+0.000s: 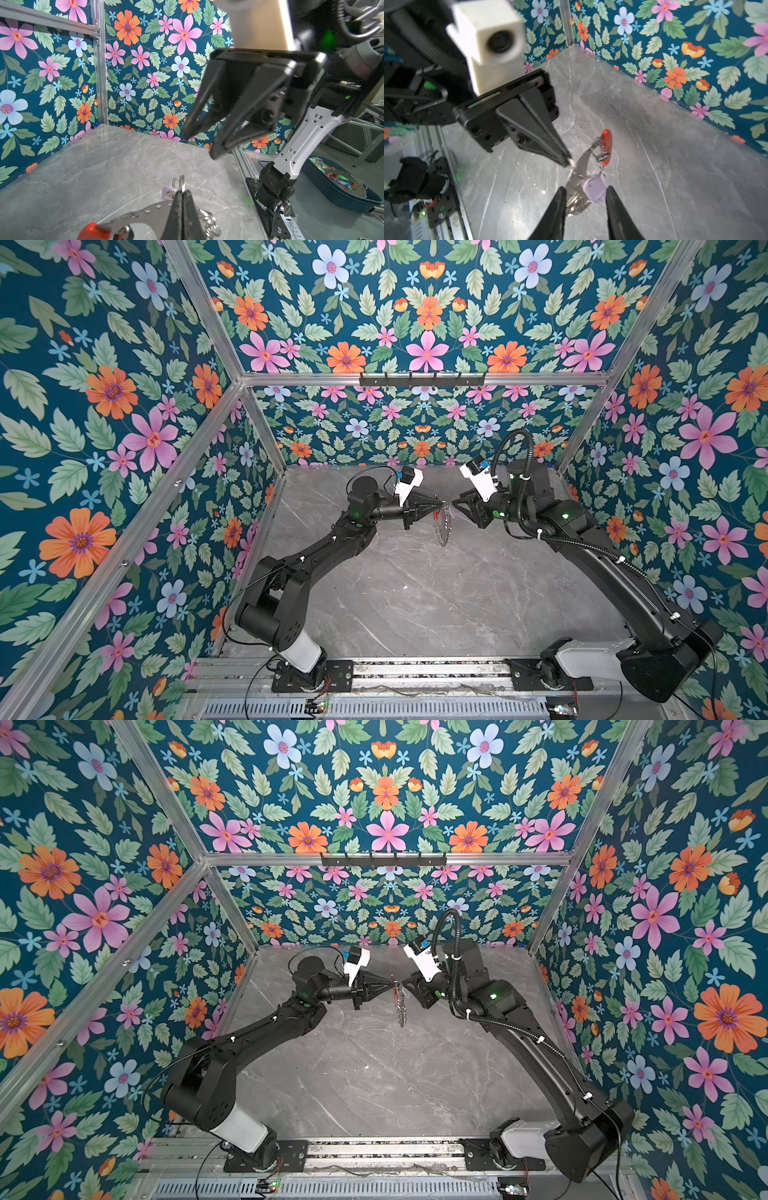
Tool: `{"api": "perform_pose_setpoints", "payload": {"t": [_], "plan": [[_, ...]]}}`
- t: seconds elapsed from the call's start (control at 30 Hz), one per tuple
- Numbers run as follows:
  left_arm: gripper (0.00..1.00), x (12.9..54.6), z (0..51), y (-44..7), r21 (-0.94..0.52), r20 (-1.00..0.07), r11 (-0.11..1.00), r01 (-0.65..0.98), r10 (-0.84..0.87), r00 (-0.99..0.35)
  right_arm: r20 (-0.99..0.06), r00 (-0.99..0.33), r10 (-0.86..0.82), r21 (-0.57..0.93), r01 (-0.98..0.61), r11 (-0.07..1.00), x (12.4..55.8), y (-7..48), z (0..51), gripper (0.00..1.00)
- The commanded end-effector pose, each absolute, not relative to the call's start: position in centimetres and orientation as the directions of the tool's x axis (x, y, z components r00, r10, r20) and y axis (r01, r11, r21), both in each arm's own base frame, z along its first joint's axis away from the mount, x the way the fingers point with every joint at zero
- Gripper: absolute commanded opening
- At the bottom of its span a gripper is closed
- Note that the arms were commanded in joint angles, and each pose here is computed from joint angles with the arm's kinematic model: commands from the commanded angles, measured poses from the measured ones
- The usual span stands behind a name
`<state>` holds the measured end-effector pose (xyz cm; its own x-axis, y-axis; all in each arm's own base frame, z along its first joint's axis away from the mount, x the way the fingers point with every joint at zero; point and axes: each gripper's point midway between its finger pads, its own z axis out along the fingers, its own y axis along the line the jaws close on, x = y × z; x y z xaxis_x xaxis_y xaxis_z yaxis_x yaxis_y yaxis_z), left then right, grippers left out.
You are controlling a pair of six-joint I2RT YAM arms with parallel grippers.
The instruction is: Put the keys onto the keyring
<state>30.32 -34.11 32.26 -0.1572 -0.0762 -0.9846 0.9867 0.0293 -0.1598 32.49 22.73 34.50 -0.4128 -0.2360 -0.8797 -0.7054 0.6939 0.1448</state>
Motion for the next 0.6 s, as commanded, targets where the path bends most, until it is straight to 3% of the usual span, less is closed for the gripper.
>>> {"api": "perform_pose_setpoints", "payload": {"t": [0.0, 0.27, 0.57], "plan": [[0.00, 30.0, 34.4, -33.7, -0.094, -0.985, 0.026, 0.995, -0.151, -0.089, -0.851, -0.523, -0.048, 0.408, -0.715, 0.567, 31.9, 23.3, 36.3, 0.35], [0.00, 29.6, 37.9, -32.2, -0.097, -0.938, 0.003, 0.995, -0.334, -0.091, -0.814, -0.576, 0.069, 0.557, -0.742, 0.373, 31.6, 24.7, 36.9, 0.40], [0.00, 29.1, 39.1, -31.6, -0.112, -0.897, -0.052, 0.992, -0.425, -0.123, -0.808, -0.578, 0.110, 0.582, -0.757, 0.298, 32.1, 25.5, 37.8, 0.42]]}}
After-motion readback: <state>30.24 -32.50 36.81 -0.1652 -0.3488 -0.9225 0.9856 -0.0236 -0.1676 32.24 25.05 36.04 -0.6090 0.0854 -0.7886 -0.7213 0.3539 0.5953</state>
